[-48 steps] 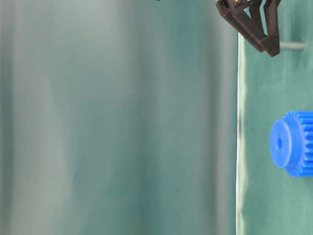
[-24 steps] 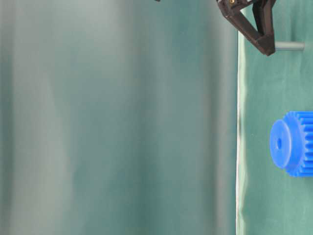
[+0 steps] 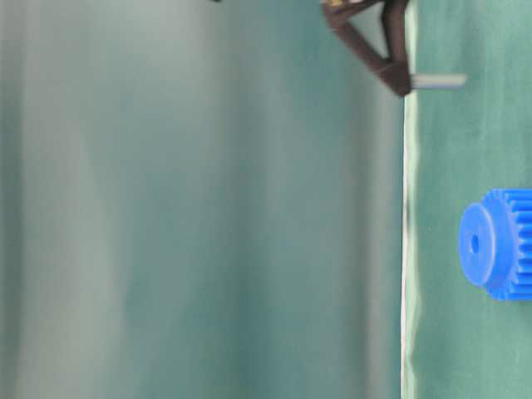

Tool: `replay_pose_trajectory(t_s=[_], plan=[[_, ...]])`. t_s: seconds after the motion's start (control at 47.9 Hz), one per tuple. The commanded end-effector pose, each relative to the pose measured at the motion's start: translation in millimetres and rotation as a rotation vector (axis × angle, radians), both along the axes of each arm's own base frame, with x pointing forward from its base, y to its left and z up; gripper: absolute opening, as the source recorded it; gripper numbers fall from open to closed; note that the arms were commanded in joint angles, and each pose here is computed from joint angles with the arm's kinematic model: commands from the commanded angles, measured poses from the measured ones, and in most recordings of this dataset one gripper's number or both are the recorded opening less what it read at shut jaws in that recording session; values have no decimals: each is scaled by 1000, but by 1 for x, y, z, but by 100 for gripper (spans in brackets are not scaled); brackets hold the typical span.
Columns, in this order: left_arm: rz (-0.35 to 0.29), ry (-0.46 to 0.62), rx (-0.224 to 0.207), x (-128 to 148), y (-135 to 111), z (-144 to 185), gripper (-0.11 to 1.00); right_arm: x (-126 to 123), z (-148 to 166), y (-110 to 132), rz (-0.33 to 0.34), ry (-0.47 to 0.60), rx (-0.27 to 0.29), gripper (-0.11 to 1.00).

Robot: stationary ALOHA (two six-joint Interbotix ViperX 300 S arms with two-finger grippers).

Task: Insert the shaft placed at a random location into the center hole of the medium gear at another random location.
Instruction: 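Lower the right gripper and close it on the silver shaft, then lift the shaft and carry it left over the blue gear's hole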

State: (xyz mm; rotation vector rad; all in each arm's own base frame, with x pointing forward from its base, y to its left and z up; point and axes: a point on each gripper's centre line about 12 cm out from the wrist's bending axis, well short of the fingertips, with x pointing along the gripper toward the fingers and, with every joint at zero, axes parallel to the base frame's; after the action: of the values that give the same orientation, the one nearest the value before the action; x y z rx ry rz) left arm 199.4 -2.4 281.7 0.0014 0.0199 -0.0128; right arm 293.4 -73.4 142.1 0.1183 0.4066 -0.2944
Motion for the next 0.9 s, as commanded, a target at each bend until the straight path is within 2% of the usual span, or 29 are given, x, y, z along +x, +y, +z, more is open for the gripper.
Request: replay_pose_trajectory(t_s=[0.0, 0.564, 0.877], plan=[[1, -15, 1, 3, 0, 7, 0, 6, 22, 0, 12, -40, -20, 13], [1, -11, 1, 2, 0, 6, 0, 8, 24, 1, 20, -33, -24, 13], [2, -11, 1, 3, 1, 6, 0, 37, 26, 4, 49, -41, -25, 13]])
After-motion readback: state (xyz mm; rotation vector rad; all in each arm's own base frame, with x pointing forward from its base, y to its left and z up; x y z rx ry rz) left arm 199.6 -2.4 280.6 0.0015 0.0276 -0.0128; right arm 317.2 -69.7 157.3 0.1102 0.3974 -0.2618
